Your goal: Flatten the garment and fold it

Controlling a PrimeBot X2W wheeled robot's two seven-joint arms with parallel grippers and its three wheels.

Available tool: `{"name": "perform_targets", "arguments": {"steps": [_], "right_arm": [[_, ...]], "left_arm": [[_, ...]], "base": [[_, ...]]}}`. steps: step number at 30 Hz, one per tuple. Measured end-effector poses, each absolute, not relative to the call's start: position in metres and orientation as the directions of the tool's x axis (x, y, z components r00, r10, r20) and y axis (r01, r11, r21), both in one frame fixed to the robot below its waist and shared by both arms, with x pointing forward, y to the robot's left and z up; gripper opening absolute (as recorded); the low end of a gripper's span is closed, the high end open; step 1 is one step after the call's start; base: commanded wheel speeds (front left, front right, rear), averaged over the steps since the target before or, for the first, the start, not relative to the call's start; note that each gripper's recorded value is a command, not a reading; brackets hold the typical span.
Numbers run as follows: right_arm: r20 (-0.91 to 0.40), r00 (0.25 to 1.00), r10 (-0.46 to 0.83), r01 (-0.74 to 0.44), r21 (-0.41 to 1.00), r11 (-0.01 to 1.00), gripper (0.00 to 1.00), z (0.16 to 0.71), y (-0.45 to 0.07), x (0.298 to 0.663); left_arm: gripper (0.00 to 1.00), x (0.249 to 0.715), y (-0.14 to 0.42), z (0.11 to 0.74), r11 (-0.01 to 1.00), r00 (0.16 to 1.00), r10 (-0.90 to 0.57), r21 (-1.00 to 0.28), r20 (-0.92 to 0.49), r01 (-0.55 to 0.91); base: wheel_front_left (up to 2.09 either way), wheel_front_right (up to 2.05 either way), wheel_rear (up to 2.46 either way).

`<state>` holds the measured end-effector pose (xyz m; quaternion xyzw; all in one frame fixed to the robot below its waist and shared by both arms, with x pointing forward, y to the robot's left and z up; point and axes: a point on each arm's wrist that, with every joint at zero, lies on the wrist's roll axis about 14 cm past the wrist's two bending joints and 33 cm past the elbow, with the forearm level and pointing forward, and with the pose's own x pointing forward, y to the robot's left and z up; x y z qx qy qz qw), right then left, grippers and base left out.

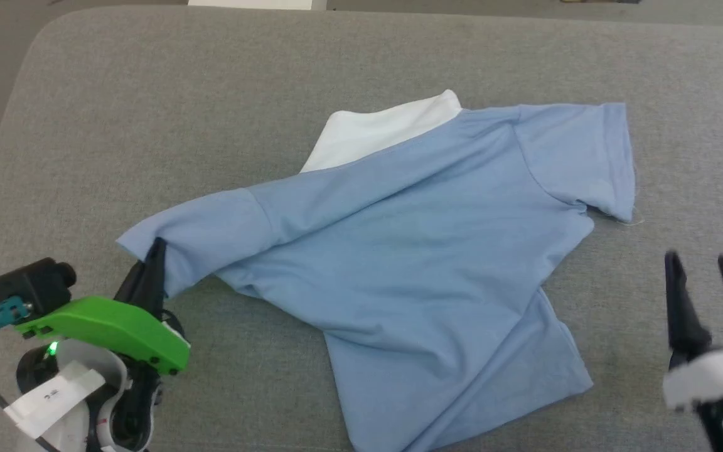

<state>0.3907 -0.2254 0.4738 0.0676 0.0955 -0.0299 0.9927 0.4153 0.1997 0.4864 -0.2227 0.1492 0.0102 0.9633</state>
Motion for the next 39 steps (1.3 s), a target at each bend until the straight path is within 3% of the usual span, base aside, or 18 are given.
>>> {"name": "perform_targets", "arguments": {"steps": [6, 10, 11, 16, 29, 30, 31, 35, 39], "right_arm": [[-0.23, 0.973, 0.002, 0.008, 0.045, 0.999, 1.0, 0.5, -0.235, 0.455], [-0.321, 0.947, 0.015, -0.013, 0.009, 1.0, 1.0, 0.5, -0.242, 0.497], [-0.443, 0.896, 0.026, -0.029, 0.001, 1.0, 1.0, 0.48, -0.242, 0.518], [-0.629, 0.777, 0.014, -0.011, 0.008, 1.0, 1.0, 0.436, -0.247, 0.537], [-0.773, 0.634, 0.014, -0.057, -0.029, 0.998, 1.0, 0.365, -0.229, 0.576], [-0.781, 0.625, 0.019, -0.055, -0.02, 0.998, 0.82, 0.363, -0.228, 0.578], [-0.79, 0.612, 0.026, -0.053, -0.009, 0.999, 0.0, 0.361, -0.226, 0.578], [-0.818, 0.57, 0.079, -0.069, 0.048, 0.996, 0.0, 0.36, -0.213, 0.576], [-0.804, 0.585, 0.105, -0.089, 0.065, 0.994, 0.0, 0.37, -0.206, 0.573]], "left_arm": [[0.0, 0.425, 0.184, 0.485, 0.902, 0.957, -0.09, -0.43, -0.274, -0.038], [0.0, 0.436, 0.171, 0.485, 0.901, 0.958, -0.124, -0.433, -0.26, -0.001], [0.0, 0.444, 0.164, 0.483, 0.905, 0.957, -0.139, -0.424, -0.256, 0.018], [0.0, 0.453, 0.156, 0.48, 0.916, 0.956, -0.155, -0.398, -0.249, 0.045], [0.0, 0.448, 0.167, 0.449, 0.923, 0.937, -0.11, -0.384, -0.332, -0.028], [0.0, 0.447, 0.169, 0.448, 0.923, 0.936, -0.105, -0.382, -0.337, -0.034], [0.0, 0.447, 0.17, 0.447, 0.924, 0.935, -0.101, -0.38, -0.34, -0.038], [0.0, 0.446, 0.172, 0.445, 0.925, 0.933, -0.091, -0.377, -0.347, -0.05], [0.0, 0.447, 0.172, 0.45, 0.918, 0.939, -0.09, -0.393, -0.333, -0.052]], "base": [[0.0, 0.0, 0.0], [0.0, 0.0, 0.0], [0.0, 0.0, 0.0], [0.0, 0.0, 0.0], [0.0, 0.0, 0.0], [0.0, 0.0, 0.0], [0.0, 0.0, 0.0], [0.0, 0.0, 0.0], [0.0, 0.0, 0.0]]}}
